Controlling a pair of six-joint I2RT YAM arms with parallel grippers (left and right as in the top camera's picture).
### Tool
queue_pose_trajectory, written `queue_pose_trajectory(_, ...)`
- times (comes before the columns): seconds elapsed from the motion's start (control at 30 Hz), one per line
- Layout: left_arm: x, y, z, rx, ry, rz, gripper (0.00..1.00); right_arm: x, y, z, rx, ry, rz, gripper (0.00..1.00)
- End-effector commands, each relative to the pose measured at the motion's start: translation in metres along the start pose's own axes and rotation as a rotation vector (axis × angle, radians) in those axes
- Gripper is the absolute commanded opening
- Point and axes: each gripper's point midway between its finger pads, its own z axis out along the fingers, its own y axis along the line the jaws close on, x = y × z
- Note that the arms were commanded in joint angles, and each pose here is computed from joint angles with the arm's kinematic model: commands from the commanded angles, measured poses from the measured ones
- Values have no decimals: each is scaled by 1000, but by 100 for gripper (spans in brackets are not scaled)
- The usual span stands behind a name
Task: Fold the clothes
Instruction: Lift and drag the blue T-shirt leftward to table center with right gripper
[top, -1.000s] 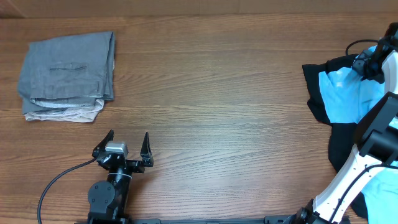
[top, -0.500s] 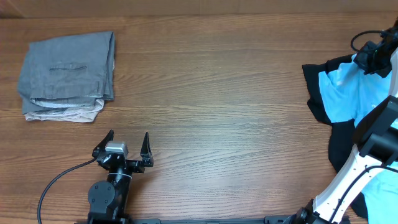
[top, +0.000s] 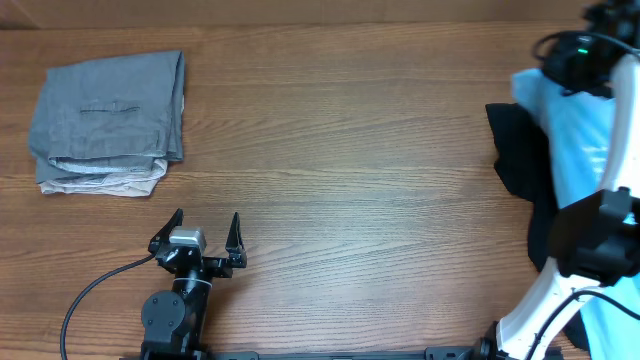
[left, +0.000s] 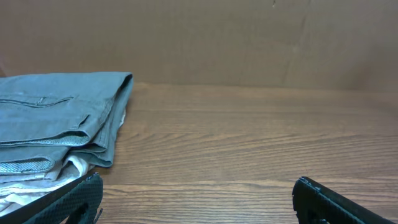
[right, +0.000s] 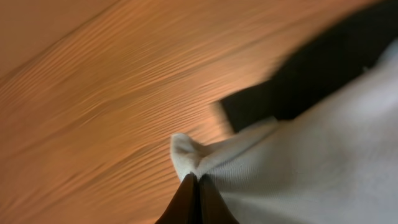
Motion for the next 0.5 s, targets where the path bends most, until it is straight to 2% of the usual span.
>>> queue_pose_trajectory(0.0,-1,0,0,-3,-9,18,100,22,97,-13,-210,21,-139,4)
queue_pose_trajectory(0.17,-1,0,0,-3,-9,19,100,74,205,-15,-415,103,-285,4)
queue_pose_trajectory(0.3,-1,0,0,-3,-9,18,100,125,281,-14,-509,144,-414,4)
queue_pose_trajectory(0.47,-1,0,0,-3,-9,19,100,190,338,2,-484,174,-544,4)
